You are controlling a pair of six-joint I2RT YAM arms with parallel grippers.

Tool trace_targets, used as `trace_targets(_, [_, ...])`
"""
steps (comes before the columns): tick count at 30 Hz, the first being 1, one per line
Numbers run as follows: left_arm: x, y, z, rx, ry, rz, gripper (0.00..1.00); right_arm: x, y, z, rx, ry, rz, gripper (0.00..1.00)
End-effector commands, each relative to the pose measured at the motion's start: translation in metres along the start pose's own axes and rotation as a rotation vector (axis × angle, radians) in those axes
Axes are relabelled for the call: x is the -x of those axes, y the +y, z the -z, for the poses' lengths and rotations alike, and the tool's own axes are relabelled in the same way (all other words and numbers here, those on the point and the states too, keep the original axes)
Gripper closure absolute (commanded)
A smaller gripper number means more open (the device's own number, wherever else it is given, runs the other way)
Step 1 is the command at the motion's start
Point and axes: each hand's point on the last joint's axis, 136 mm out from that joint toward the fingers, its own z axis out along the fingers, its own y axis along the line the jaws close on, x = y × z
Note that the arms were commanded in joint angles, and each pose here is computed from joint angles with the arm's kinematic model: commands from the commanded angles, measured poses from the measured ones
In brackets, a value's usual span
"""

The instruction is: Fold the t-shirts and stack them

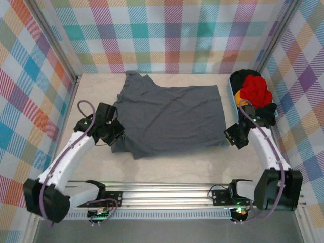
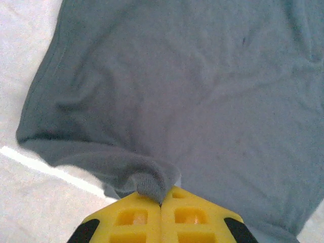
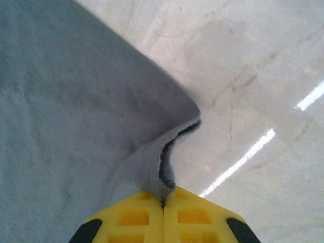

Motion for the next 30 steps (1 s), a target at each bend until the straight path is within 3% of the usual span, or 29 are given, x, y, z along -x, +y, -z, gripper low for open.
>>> trace_targets(1, [0.034, -0.024, -0.001, -0.027, -0.084, -0.054, 1.00, 0.020, 0.016, -0.004, 0.004, -0.043, 0.021, 1.00])
trace_targets(14, [0.101, -0.062, -0.031, 0.031, -0.135, -0.119, 1.00, 0.057, 0.055, -0.028, -0.039, -0.040, 0.049, 1.00])
trace_targets(30, [0.133, -0.075, -0.071, 0.038, -0.114, -0.127, 1.00, 0.075, 0.085, -0.055, -0.039, 0.008, 0.108, 1.00])
